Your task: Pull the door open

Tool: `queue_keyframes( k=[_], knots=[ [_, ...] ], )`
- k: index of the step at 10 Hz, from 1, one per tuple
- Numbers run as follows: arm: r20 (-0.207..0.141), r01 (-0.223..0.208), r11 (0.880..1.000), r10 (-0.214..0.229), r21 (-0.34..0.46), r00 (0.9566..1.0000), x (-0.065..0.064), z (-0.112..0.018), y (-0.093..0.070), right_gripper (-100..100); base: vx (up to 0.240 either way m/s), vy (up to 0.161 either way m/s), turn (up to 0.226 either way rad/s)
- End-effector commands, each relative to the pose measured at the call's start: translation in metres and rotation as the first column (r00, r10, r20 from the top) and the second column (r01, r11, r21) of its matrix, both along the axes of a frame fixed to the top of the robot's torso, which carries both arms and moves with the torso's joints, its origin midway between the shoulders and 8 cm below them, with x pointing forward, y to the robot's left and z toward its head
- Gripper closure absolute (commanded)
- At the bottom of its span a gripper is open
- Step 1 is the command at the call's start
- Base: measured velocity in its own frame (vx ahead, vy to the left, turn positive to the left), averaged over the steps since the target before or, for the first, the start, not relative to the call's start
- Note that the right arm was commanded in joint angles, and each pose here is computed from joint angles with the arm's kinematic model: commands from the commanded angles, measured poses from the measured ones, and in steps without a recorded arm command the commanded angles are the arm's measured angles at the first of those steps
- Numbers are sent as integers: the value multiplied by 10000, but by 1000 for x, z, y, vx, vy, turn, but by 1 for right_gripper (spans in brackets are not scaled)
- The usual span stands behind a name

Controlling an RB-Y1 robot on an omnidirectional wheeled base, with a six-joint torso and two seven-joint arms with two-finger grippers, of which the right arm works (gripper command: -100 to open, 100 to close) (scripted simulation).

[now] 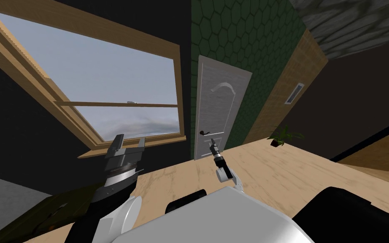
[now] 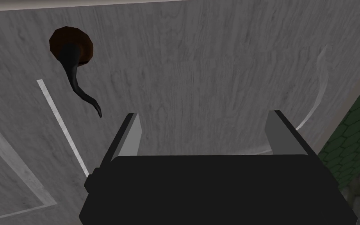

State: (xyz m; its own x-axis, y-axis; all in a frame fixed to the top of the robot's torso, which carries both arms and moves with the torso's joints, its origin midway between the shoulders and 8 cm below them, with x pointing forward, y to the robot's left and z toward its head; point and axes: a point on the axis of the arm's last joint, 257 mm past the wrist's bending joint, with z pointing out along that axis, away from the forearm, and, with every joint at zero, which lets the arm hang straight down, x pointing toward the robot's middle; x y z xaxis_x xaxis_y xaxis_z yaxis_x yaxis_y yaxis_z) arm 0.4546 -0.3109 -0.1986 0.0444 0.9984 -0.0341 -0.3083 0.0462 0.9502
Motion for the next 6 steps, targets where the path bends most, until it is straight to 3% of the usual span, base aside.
queue_keyframes(
  k=[1, 6],
  knots=[
    [-281, 21, 10000, -22, -51, 9996, 2, -15, -5, -100, 78, -54, 96],
    [-1036, 131, 9998, -146, -145, 9945, 4, -54, -19, -100, 56, -44, 54]
  ],
)
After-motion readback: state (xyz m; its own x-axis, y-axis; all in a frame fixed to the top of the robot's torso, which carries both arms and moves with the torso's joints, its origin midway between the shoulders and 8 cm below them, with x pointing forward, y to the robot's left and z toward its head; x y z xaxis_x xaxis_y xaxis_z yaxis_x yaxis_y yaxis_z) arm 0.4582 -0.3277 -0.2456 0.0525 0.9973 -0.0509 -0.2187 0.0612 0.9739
